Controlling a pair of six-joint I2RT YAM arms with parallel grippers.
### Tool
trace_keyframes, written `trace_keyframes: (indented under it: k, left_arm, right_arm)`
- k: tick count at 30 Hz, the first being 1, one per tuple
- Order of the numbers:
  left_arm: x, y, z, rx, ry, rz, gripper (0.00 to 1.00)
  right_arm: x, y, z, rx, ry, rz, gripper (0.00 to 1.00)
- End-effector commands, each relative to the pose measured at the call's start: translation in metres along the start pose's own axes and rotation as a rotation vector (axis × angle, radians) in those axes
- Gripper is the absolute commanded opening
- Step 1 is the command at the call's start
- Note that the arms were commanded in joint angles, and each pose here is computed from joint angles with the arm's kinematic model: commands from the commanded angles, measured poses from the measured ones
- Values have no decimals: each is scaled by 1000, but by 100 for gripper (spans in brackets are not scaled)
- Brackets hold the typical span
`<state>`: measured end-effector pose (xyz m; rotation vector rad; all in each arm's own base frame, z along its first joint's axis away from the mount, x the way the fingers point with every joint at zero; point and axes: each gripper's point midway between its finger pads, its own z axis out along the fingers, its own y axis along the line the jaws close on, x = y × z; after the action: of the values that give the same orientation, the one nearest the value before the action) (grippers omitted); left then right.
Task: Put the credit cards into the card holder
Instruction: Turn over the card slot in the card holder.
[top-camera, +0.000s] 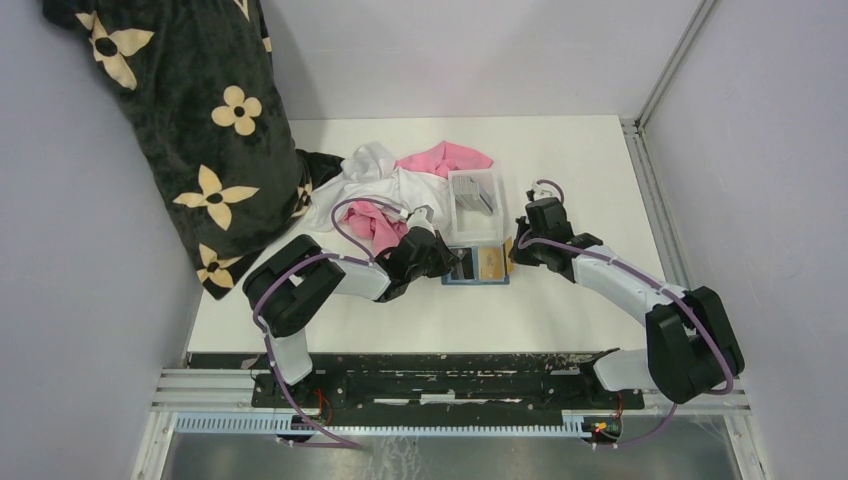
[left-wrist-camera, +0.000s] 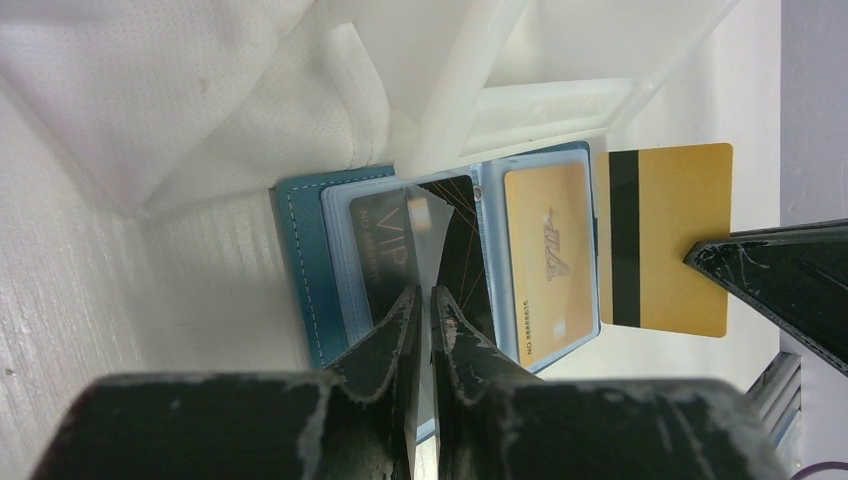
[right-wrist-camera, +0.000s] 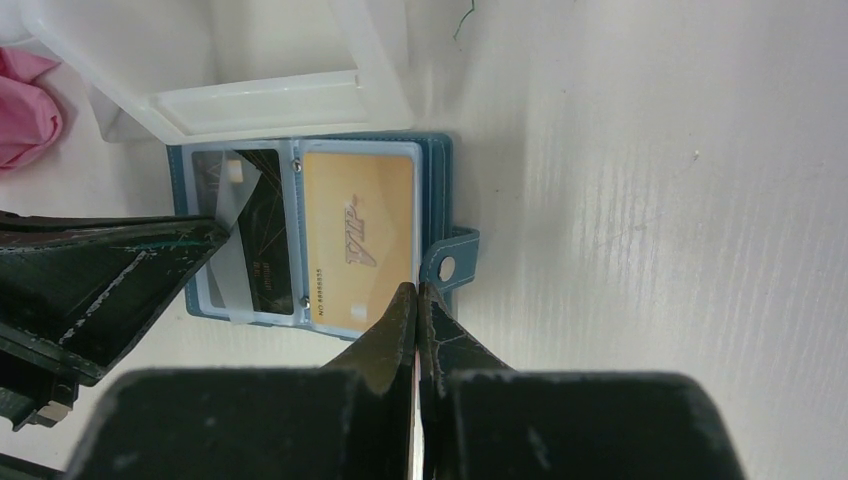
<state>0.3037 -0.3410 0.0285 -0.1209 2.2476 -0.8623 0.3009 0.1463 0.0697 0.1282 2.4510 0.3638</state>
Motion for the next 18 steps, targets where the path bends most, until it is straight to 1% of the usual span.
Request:
trace_keyframes:
  k: [1,10,18]
  left_arm:
    - [7,13,4,-46,13,55,15]
    - [9,14,6,-48,18,56,14]
    - [11,17,6,-56,23,58,14]
  right_arm:
    - [-4,0,6,-8,-18,6,1]
    - [-1,-1,10,-12,-10,12,1]
    - [-6,-3,4,-8,-26,12,1]
